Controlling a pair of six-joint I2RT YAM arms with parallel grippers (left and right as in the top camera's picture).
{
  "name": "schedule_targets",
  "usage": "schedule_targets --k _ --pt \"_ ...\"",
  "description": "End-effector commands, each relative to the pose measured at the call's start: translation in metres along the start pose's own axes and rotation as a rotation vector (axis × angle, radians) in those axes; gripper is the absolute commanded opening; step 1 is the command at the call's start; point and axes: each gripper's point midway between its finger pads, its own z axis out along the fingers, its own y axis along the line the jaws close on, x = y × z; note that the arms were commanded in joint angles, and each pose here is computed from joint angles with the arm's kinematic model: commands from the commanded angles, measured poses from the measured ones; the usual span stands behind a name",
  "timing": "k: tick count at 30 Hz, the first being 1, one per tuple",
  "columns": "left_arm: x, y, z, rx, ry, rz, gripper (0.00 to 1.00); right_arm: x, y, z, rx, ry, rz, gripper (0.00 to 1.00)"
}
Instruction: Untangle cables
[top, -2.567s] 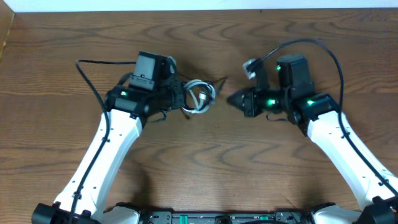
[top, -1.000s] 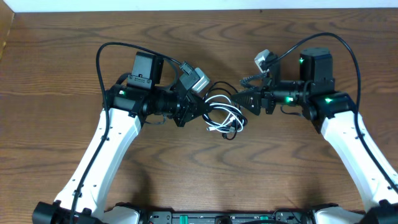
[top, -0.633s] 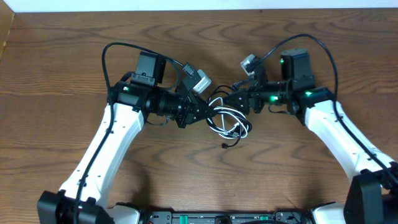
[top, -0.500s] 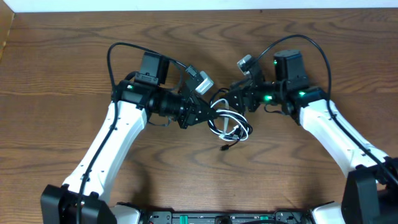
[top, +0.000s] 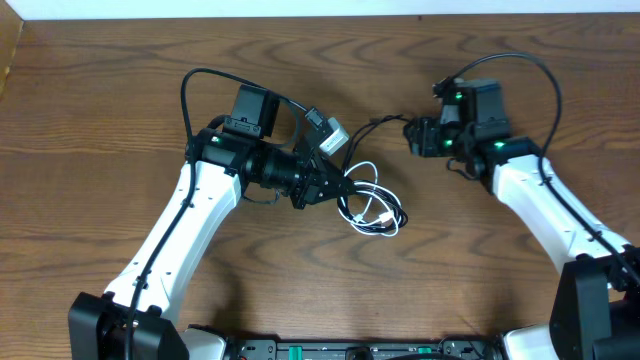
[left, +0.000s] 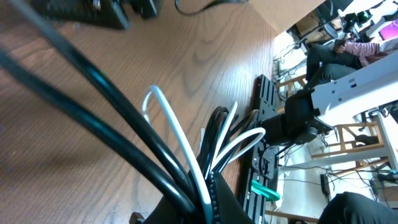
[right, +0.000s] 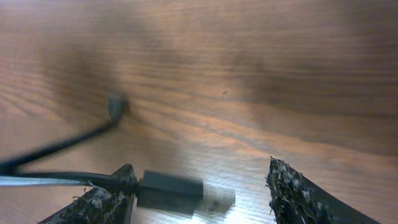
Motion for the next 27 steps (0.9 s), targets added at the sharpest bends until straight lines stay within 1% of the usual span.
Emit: schedule_targets --k 1,3,6,9,10,14,17,24,27 --pt "-0.004 -0.009 0.000 0.042 -0.016 0.025 0.07 -0.011 0.024 -0.010 -0.191 -0.009 -0.080 0.64" --pt "-0.004 -0.010 0.000 0.043 -0.014 0.022 0.07 -0.017 0.045 -0.024 -0.328 -0.019 -0.140 0.65" --pt "-0.003 -0.010 0.000 0.044 -0.011 0.015 0.08 -0.025 0.069 -0.048 -0.450 -0.057 -0.219 0.68" --pt "-0.002 -0.011 0.000 0.045 -0.007 0.008 0.08 -0.032 0.089 -0.077 -0.533 -0.113 -0.295 0.72" --pt "-0.002 -0.010 0.000 0.046 -0.007 0.007 0.07 -0.034 0.092 -0.083 -0.543 -0.126 -0.302 0.72" --pt "-0.002 -0.010 0.000 0.046 -0.007 0.004 0.07 -0.039 0.101 -0.108 -0.604 -0.175 -0.355 0.79" --pt "-0.002 -0.010 0.000 0.046 -0.007 -0.004 0.07 -0.028 0.119 -0.120 -0.735 -0.170 -0.436 0.83" --pt "-0.002 -0.010 0.000 0.046 -0.006 -0.019 0.07 0.014 0.137 -0.109 -0.787 -0.057 -0.545 0.83" --pt "-0.002 -0.010 0.000 0.046 -0.006 -0.019 0.07 0.026 0.141 -0.100 -0.753 -0.012 -0.565 0.83"
